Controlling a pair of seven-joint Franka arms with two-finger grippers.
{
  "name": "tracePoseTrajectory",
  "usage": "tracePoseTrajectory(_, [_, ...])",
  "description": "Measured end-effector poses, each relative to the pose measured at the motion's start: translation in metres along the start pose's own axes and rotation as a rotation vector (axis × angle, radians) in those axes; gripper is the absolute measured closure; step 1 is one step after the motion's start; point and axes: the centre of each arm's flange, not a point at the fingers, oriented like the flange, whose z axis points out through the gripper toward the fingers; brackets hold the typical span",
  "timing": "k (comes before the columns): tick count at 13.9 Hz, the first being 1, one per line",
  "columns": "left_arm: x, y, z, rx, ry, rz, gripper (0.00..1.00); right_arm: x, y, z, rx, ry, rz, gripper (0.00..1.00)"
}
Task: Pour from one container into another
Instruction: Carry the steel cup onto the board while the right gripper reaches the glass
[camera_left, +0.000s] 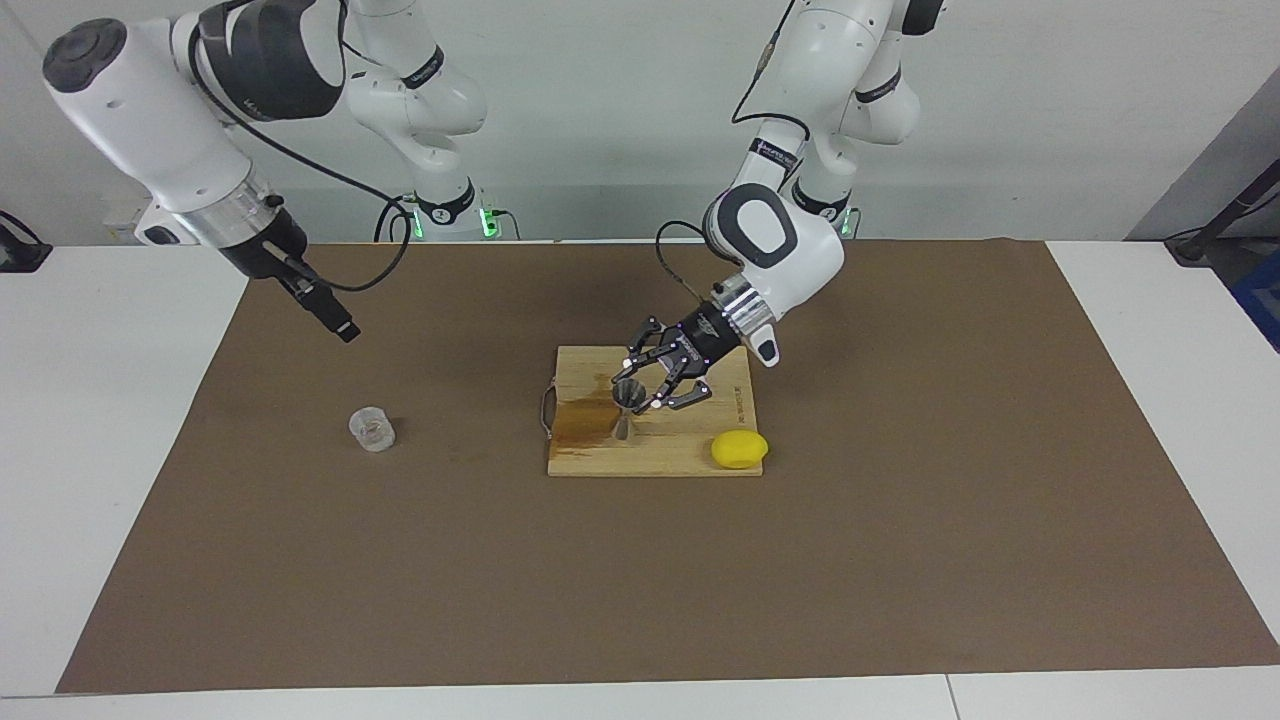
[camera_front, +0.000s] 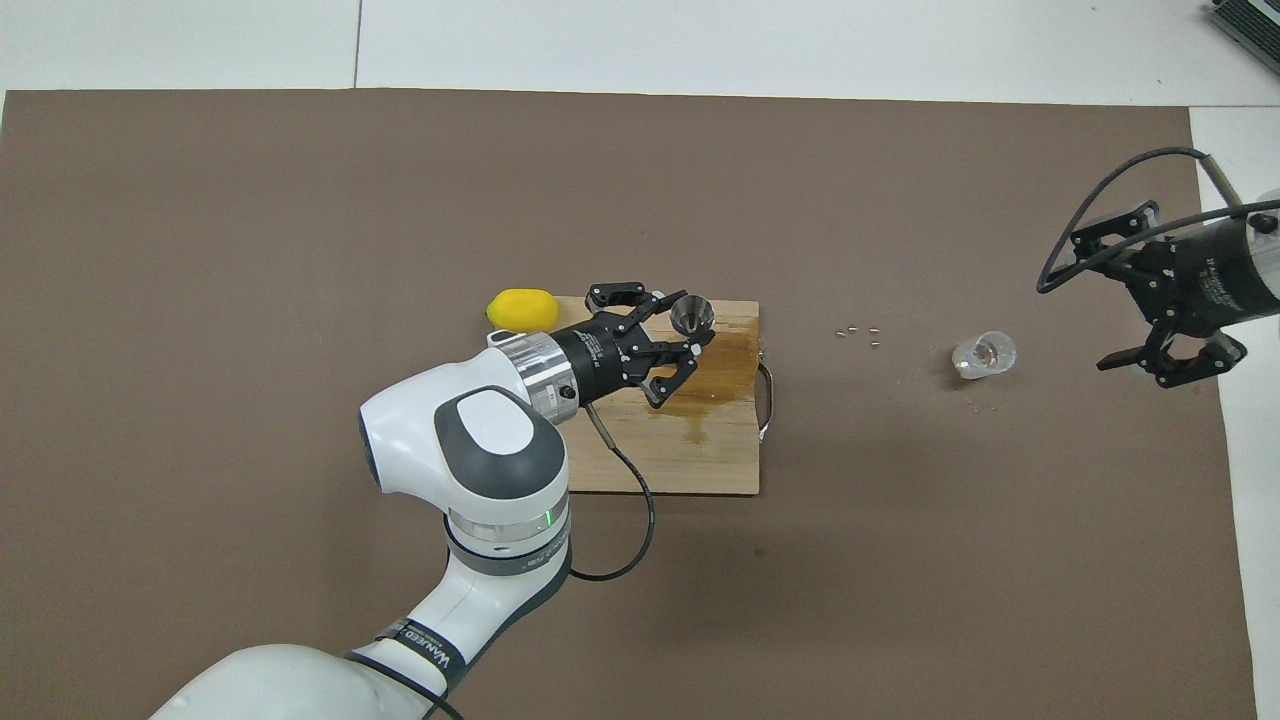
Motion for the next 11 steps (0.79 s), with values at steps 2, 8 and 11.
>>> tracePoseTrajectory(2, [0.002,-0.008,0.005,0.0,0.013,0.007,0.49,0.031,0.003,0.025,0.018,-0.087,0.124,0.02])
tracePoseTrajectory(8, [0.007,-0.015,0.01,0.0,0.031,0.01,0.49,0.102,0.017,0.1,0.05,-0.25,0.349,0.01])
tracePoseTrajectory(11, [0.012,-0.016,0.012,-0.007,0.045,0.011,0.49,0.114,0.028,0.134,0.054,-0.277,0.402,0.0])
